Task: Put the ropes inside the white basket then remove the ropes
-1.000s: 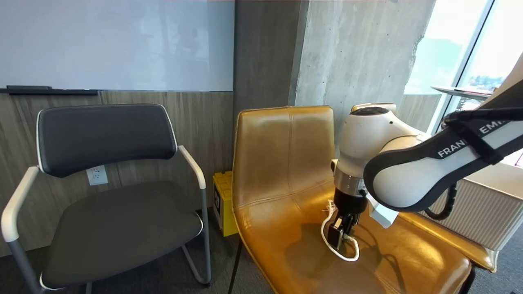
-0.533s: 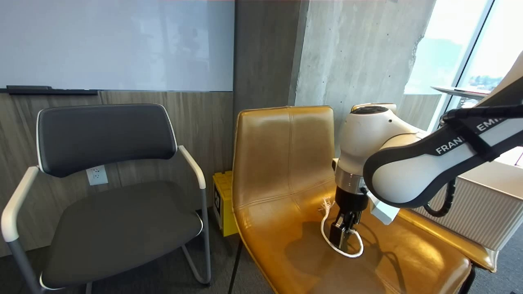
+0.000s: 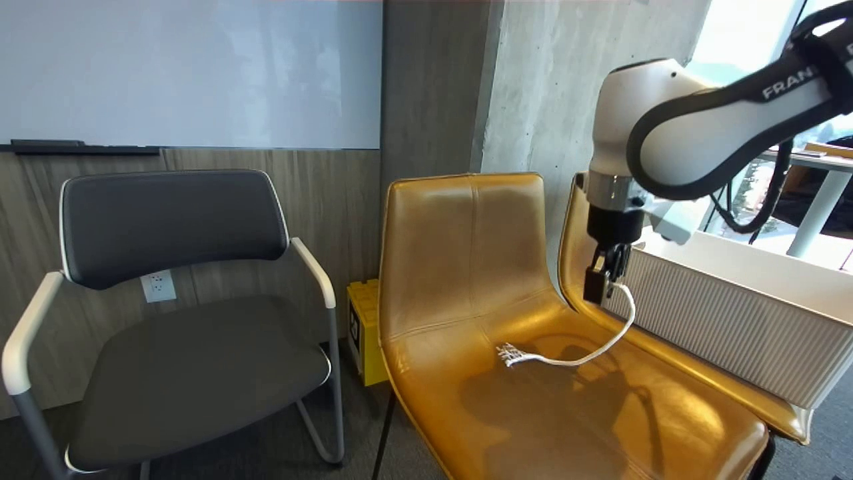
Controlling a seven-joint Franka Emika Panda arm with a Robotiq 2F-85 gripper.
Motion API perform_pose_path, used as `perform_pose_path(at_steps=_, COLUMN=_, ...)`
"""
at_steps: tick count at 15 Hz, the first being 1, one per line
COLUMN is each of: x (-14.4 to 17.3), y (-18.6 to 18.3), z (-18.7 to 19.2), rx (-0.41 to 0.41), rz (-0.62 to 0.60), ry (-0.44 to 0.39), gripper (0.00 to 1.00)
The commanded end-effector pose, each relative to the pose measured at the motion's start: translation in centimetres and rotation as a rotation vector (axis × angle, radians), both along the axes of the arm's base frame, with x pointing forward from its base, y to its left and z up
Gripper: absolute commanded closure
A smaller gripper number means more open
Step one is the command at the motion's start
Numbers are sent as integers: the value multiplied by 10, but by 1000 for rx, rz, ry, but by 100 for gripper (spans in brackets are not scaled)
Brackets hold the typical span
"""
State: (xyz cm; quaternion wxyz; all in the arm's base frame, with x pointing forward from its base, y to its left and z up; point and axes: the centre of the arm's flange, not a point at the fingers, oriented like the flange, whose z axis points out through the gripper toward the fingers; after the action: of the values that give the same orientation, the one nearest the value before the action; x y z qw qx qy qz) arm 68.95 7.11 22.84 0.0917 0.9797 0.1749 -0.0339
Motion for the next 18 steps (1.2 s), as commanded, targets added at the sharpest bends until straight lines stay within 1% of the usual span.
perform_pose_path(at_steps=1, x=23, y=-52, z=86, rx=-60, rz=38, ry=11, gripper=100)
perform_pose_path(at_steps=6, x=50, y=-144, z=200, rx=-163, rz=50, ry=-29, gripper=100)
perform_pose_path(at_steps=9, x=56, y=-212, z=254, rx=-218, rz=20, ry=-70, gripper=100)
perform_pose_path(at_steps=11, x=53, y=-266, z=279, rx=-243, rz=-9, ry=-91, gripper=100)
perform_pose_path(at_steps=13, x=46, y=-321, z=296, rx=-254, rz=-43, ry=-100, gripper=100)
perform_pose_path(at_steps=14, x=42, y=-338, z=299, rx=-258, rz=-56, ry=-104, gripper=100)
perform_pose_path(at_steps=16, x=28, y=-357, z=290, rx=-255, rz=-70, ry=-98, gripper=100)
perform_pose_path(at_steps=18, x=13, y=-358, z=274, rx=-230, rz=-81, ry=-79, gripper=100)
